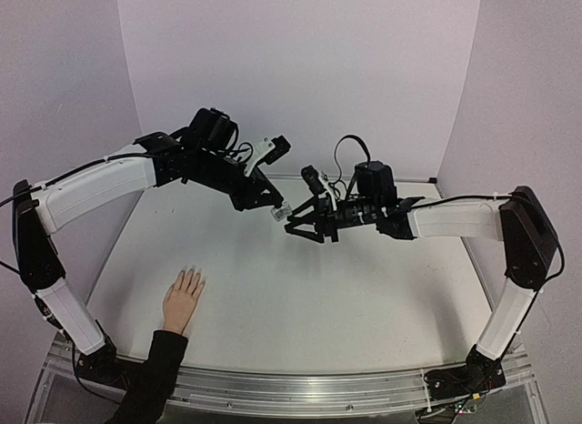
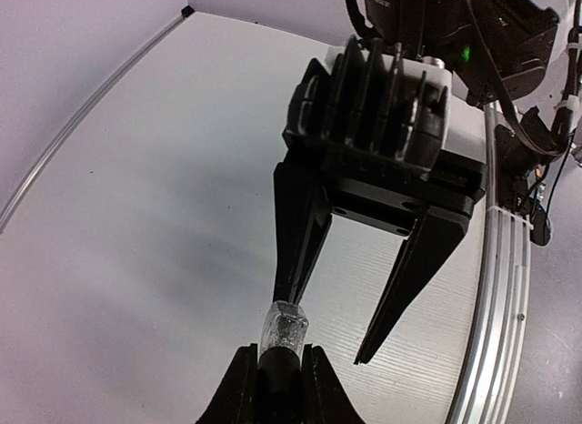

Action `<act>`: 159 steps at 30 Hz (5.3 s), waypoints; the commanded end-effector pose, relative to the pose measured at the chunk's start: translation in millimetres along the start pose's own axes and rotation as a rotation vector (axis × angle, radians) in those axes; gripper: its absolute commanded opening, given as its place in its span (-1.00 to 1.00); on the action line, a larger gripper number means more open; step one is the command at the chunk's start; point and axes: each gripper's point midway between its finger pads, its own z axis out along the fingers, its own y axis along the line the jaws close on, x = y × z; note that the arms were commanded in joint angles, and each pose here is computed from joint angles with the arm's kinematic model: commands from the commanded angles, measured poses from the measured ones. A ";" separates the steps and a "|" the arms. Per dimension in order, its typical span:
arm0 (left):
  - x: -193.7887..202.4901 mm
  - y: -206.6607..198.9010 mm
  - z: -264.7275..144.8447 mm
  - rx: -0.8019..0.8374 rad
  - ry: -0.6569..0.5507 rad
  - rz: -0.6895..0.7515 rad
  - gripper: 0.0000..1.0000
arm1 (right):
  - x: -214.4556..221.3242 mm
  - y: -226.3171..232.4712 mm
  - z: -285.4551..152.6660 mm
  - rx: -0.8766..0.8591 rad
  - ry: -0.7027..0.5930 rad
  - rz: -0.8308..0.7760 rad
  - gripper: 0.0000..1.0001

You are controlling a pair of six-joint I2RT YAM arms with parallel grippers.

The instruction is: Paint the nails

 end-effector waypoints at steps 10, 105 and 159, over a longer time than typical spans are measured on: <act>-9.2 -31.3 -4.4 0.176 0.009 0.029 -1.00 | -39.4 24.7 15.0 -0.114 -0.092 -0.144 -0.20; -78.6 -40.2 -57.0 0.409 -0.509 -0.215 0.03 | -99.7 29.3 -15.9 0.136 -0.228 0.028 -1.00; -94.1 10.2 -99.3 0.101 -0.670 -0.456 0.69 | -123.8 13.2 -21.4 0.288 -0.308 -0.086 -1.00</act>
